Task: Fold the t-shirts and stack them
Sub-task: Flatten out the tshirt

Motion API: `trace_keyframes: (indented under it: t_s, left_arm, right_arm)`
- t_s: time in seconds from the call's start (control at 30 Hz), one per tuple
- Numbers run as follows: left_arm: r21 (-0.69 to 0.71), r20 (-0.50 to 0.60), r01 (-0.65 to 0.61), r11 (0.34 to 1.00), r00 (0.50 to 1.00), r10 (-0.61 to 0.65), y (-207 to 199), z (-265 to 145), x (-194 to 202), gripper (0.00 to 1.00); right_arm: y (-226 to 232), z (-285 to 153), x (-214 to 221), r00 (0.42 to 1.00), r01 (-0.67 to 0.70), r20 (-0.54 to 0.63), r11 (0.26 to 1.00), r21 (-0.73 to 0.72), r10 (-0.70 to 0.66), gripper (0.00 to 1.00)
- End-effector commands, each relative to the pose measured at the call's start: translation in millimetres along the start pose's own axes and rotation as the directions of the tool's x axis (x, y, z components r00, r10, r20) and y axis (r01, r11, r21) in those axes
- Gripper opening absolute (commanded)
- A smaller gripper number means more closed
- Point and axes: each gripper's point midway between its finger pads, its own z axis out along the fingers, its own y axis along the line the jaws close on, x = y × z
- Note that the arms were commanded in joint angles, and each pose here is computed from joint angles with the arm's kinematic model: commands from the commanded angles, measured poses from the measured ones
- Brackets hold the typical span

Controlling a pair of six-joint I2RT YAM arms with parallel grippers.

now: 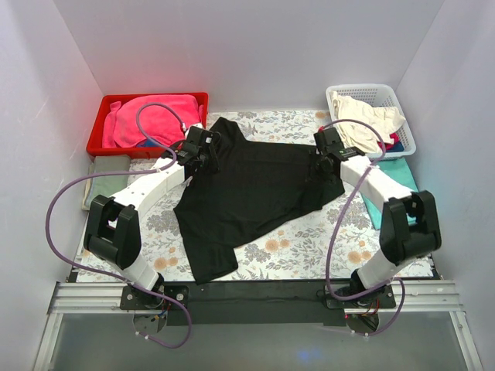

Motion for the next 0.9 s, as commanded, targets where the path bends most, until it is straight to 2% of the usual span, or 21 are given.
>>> trace_keyframes:
  t_s: [0.0, 0.2, 0.33, 0.87]
  left_arm:
    - [-0.011, 0.025, -0.001, 1.000, 1.000, 0.001, 5, -11, -4, 0.41]
    - [-0.006, 0.018, -0.003, 1.000, 1.000, 0.003, 3, -9, -3, 0.42]
    - [-0.001, 0.019, -0.004, 1.000, 1.000, 0.004, 3, -10, -3, 0.42]
    - [-0.025, 0.027, -0.002, 1.000, 1.000, 0.003, 10, -14, -2, 0.42]
  right_arm:
    - [-19, -27, 13, 1.000, -0.003, 0.019, 0.998, 0.065, 0.002, 0.50]
    - [-30, -21, 45, 0.999, -0.017, -0.033, 0.996, 0.085, 0.019, 0.47]
    - [-23, -10, 46, 1.000, -0.019, -0.008, 1.000, 0.022, 0.019, 0.46]
    - [-38, 19, 66, 0.997, -0.040, -0.066, 0.999, 0.019, 0.041, 0.44]
